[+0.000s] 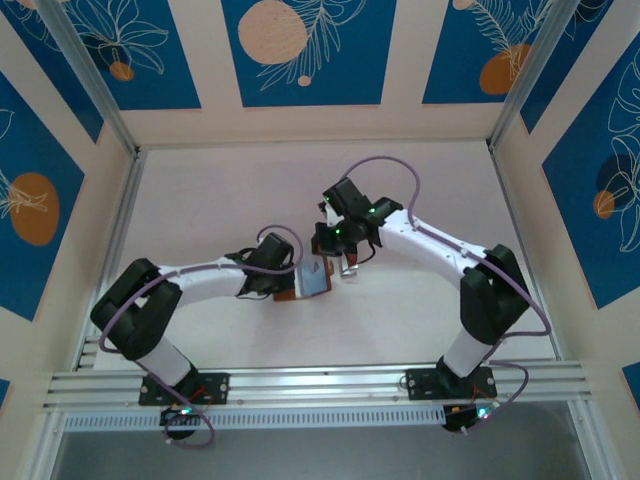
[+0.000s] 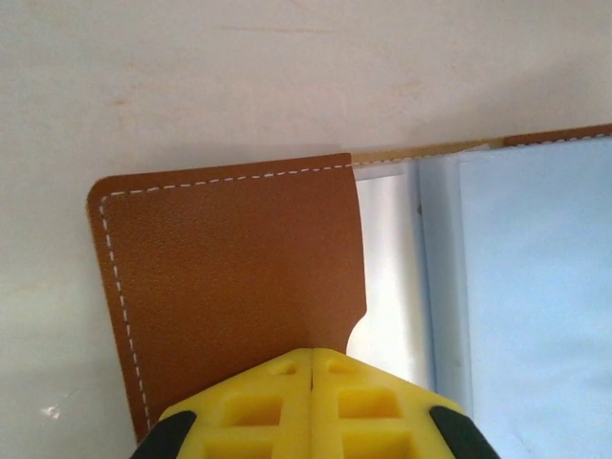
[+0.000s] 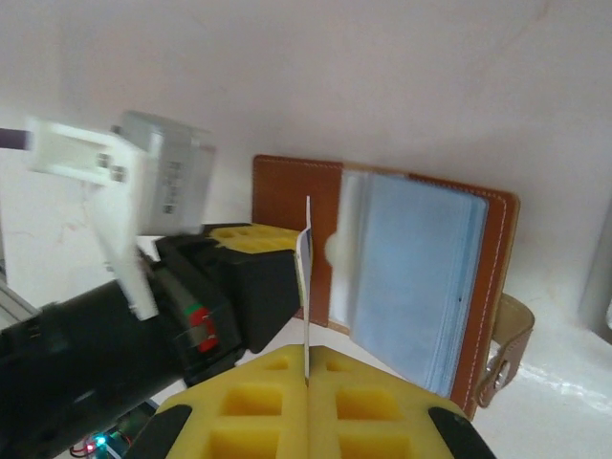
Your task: Put the credit cards into the card holder
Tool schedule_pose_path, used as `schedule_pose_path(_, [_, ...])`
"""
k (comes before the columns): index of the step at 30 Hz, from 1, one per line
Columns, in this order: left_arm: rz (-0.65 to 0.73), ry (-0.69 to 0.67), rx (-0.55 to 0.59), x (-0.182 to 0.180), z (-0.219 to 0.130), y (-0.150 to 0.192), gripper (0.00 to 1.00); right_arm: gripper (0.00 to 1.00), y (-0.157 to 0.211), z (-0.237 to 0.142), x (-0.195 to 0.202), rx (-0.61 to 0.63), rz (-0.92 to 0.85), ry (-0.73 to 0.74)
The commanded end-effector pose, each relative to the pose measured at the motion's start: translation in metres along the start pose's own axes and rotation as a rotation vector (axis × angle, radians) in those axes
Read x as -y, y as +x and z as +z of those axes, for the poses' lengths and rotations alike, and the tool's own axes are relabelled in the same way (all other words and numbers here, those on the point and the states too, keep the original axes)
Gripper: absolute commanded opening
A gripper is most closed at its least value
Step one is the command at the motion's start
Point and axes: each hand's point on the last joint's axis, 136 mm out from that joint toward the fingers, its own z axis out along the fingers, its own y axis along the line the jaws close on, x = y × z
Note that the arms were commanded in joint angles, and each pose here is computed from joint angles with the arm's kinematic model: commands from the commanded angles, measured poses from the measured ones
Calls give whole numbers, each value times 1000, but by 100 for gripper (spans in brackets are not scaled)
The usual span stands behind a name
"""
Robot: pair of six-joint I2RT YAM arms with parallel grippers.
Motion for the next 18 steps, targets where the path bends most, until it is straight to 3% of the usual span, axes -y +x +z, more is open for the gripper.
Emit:
schedule_pose_path(1, [-1, -66, -100, -20, 2, 33, 0, 0, 6, 15, -13, -27, 5, -43])
schedule_pose_path(10, [1, -72, -95, -23, 1, 37, 0, 0, 17, 64, 5, -63, 16, -32])
schedule_pose_path(18, [19, -53, -84, -20, -7, 34, 0, 0, 17, 81, 31, -52, 45, 25])
